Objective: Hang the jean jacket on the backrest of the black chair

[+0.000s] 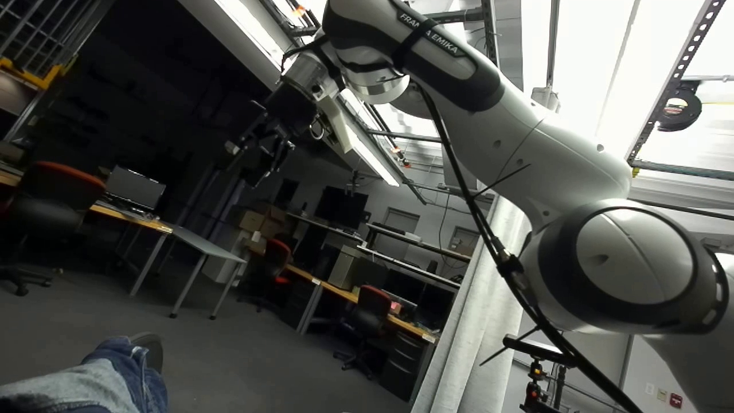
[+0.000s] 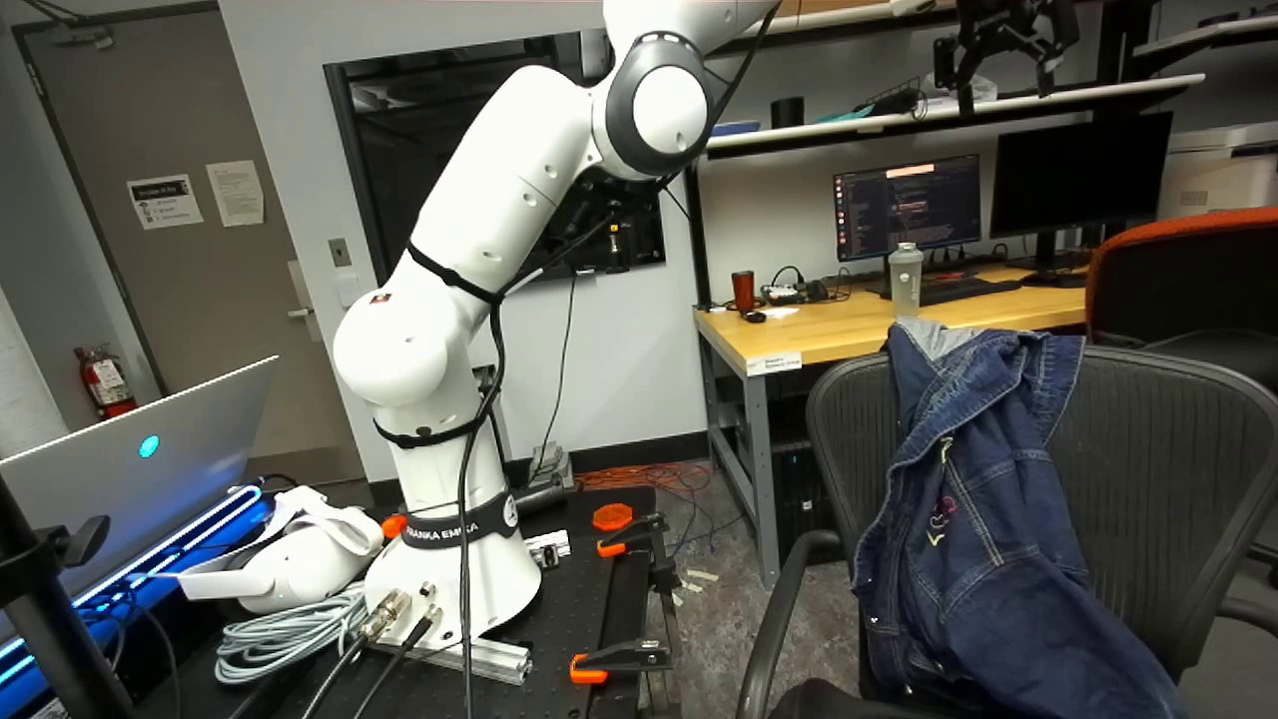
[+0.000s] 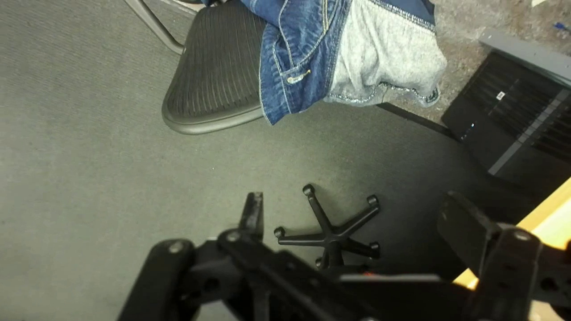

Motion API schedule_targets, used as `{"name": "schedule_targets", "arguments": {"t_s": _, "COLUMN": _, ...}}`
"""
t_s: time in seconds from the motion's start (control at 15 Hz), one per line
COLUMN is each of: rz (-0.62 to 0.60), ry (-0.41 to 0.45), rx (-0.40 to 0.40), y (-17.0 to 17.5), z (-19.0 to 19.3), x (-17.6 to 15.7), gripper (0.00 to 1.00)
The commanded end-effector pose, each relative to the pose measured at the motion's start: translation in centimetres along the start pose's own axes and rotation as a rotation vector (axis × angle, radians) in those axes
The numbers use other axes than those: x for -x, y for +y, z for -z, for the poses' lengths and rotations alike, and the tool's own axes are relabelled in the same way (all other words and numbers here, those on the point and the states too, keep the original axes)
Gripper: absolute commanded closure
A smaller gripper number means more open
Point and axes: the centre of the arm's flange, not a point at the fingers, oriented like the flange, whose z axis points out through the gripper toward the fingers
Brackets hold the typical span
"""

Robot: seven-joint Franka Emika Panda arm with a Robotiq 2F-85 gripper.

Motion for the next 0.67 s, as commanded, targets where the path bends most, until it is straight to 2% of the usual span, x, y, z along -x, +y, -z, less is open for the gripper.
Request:
{"name": "schedule_targets", "arguments": {"t_s": 0.0, "rz": 0.048, "ry": -0.083, "rx": 0.01, "y": -1.3, "z": -2.2, "x": 6.5, "gripper": 0.0}}
{"name": "schedule_targets", "arguments": {"t_s": 0.2, "rz": 0.049, "ry": -0.161, "rx": -0.001, "y": -1.2, "z": -3.4, "x": 8.0, "gripper": 0.0}}
{"name": "schedule_targets", "arguments": {"t_s": 0.27, "rz": 0.027, "ry": -0.123, "rx": -0.009, "y": 0.0, "z": -1.2, "x": 1.3, "gripper": 0.0}}
{"name": "schedule_targets", "arguments": {"t_s": 0.6, "rz": 0.026, "ry": -0.148, "rx": -0.012, "y": 0.1, "z": -1.6, "x": 1.6, "gripper": 0.0}}
